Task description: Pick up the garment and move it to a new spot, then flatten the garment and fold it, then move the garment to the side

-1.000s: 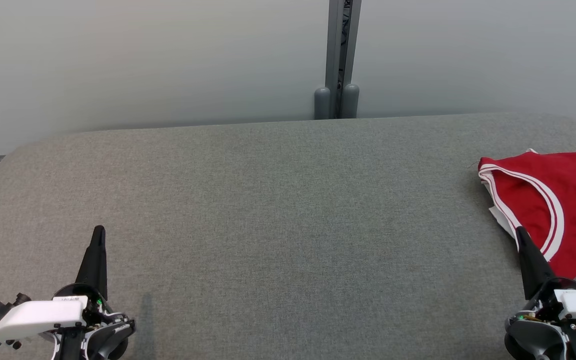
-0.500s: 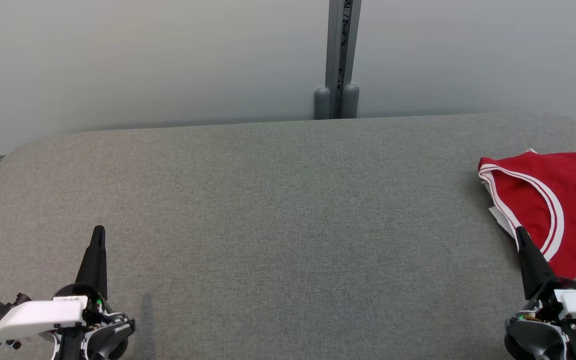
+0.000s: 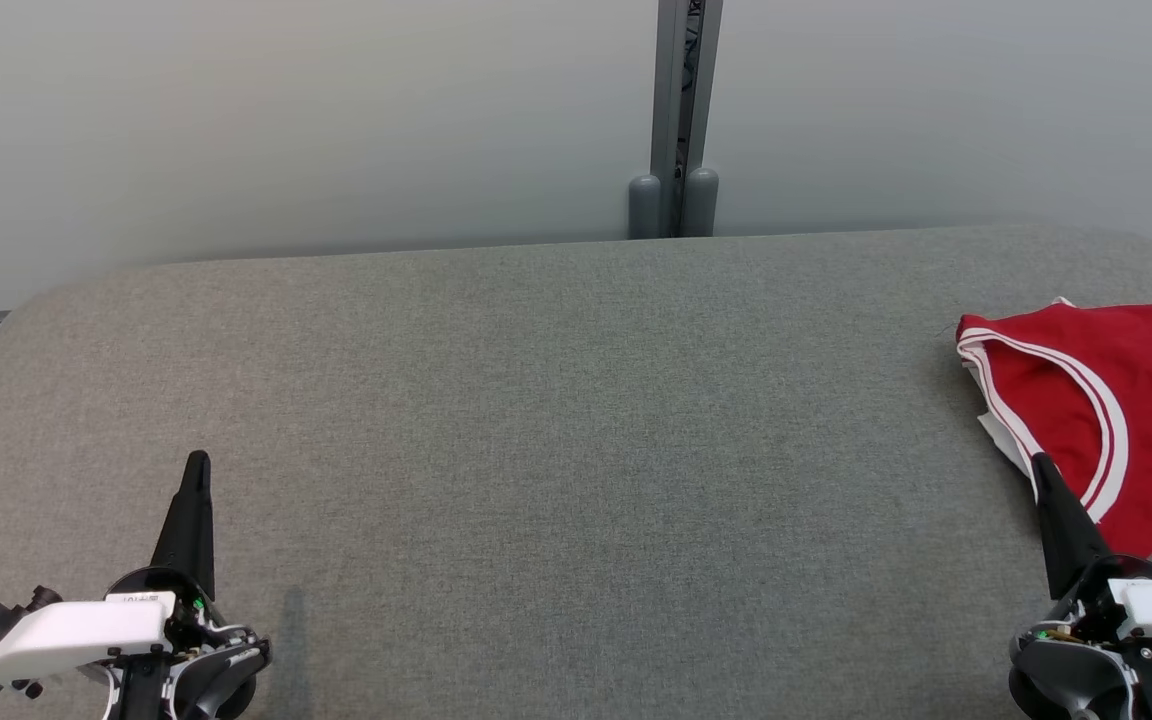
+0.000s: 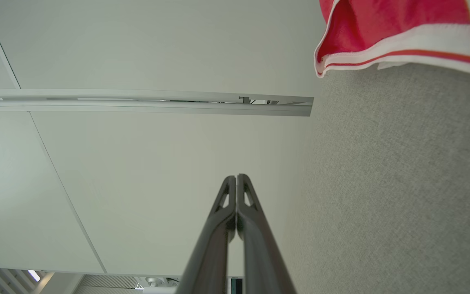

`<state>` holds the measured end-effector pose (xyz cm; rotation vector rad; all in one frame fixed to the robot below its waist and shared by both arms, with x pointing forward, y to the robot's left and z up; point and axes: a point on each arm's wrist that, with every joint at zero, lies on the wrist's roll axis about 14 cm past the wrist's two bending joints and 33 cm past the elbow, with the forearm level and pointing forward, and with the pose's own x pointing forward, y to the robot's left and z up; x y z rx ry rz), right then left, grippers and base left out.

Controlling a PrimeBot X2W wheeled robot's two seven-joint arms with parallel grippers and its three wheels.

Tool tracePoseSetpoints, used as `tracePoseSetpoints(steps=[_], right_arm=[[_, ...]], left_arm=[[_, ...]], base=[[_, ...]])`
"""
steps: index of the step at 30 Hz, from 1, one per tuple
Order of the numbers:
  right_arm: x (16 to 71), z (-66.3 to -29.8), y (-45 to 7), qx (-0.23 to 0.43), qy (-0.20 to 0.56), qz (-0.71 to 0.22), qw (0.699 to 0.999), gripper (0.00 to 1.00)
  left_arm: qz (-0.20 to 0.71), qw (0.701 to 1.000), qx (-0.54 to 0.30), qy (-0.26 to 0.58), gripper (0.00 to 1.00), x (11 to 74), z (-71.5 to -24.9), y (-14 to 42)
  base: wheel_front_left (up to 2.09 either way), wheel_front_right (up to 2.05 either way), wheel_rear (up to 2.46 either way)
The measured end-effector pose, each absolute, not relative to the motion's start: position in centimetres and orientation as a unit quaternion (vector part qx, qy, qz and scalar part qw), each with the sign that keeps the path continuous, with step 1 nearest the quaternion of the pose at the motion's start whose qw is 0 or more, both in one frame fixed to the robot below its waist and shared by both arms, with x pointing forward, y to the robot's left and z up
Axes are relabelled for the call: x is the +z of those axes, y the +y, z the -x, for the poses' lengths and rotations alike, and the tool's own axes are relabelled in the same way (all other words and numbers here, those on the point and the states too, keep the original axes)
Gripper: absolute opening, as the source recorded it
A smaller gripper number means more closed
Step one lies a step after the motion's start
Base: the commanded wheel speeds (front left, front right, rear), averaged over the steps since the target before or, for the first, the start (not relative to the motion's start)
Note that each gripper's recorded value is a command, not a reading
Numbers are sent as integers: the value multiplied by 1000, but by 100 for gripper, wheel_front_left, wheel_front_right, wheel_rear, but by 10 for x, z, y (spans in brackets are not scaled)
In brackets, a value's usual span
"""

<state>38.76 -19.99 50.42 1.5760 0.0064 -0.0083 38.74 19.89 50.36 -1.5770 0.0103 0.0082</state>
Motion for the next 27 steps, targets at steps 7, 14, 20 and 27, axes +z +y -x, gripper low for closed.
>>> tracePoseSetpoints(steps=[7, 14, 20, 27], right_arm=[[504, -388, -200, -4, 3, -709, 705, 0], [504, -388, -200, -4, 3, -709, 705, 0], [504, -388, -200, -4, 3, -709, 705, 0], [504, -388, -200, -4, 3, -709, 705, 0]], left_arm=[[709, 705, 4, 5, 0, 504, -387, 199], [709, 705, 4, 5, 0, 504, -387, 199], [709, 705, 4, 5, 0, 504, -387, 199], [709, 705, 4, 5, 0, 504, -387, 199]], base=[[0, 0, 0], [0, 0, 0], [0, 0, 0], [0, 0, 0]])
